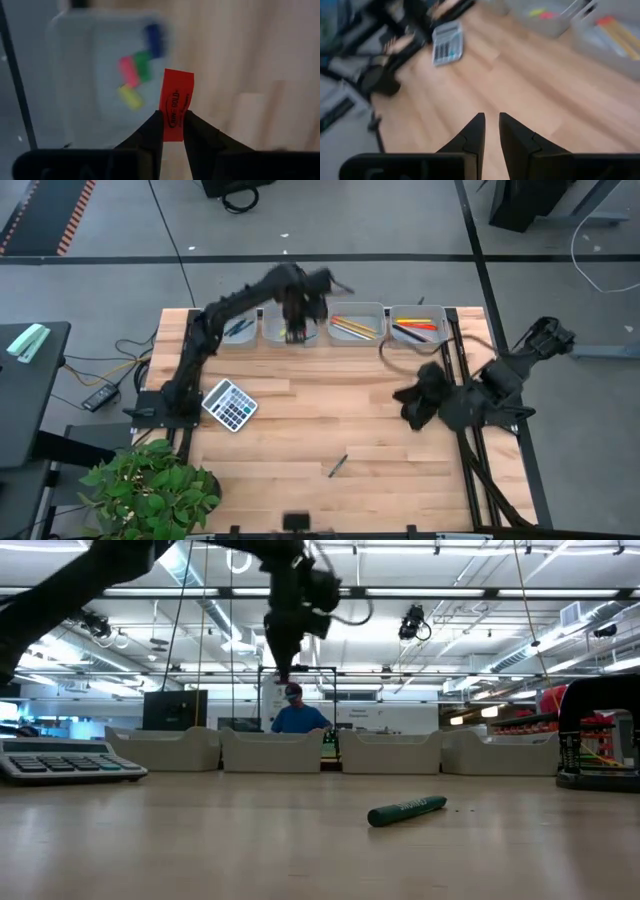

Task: Sort crayons/erasers/pens/pencils in bins
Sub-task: Put the red eraser into the gray bin, then put the green crayon into the gray bin

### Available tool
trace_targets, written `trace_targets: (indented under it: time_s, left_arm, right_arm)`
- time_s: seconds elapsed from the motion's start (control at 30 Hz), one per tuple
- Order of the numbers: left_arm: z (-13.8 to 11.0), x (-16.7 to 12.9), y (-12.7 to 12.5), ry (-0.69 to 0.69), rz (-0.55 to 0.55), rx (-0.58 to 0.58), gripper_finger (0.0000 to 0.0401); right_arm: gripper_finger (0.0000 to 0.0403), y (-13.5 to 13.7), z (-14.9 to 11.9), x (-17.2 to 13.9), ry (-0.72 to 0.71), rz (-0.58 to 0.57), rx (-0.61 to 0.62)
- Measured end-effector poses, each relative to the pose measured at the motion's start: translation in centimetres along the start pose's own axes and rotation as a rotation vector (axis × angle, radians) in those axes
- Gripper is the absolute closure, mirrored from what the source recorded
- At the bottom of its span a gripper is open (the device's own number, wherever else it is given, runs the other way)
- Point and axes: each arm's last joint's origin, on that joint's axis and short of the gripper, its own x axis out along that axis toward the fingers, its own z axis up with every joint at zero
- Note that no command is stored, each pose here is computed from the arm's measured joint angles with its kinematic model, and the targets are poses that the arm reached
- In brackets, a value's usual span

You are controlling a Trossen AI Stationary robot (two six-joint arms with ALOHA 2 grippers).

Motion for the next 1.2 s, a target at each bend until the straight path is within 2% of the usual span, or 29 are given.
trace_targets:
  time_s: [0.2,0.37,0.67,0.83,1.0,1.2]
  left_arm:
    - [-3.0,0.6,7.2,-0.093,0.069,-0.199,0.0331]
    - [-4.6,1.3,10.4,-0.183,0.033,-0.327,0.0329]
    - [-3.8,5.1,10.3,-0.076,-0.055,-0.283,0.0341]
    - [-2.7,7.9,10.7,-0.032,0.001,-0.327,0.0337]
    - [-2.5,10.9,10.8,0.037,-0.038,-0.364,0.0342]
    - [-1.7,13.5,10.1,0.091,-0.064,-0.339,0.0347]
  right_arm:
    - [0.0338,-2.9,3.4,-0.7,-0.164,-0.079,0.102]
    - [0.0338,-5.3,5.4,-1.5,-0.257,-0.147,0.149]
    - [0.0338,-7.5,7.3,-2.3,-0.365,-0.206,0.283]
    - [0.0338,-7.7,8.0,-2.1,-0.402,-0.213,0.331]
    - [0.0338,-7.8,8.3,-1.9,-0.386,-0.185,0.356]
    - [0.0338,-7.7,8.3,-1.8,-0.361,-0.159,0.402]
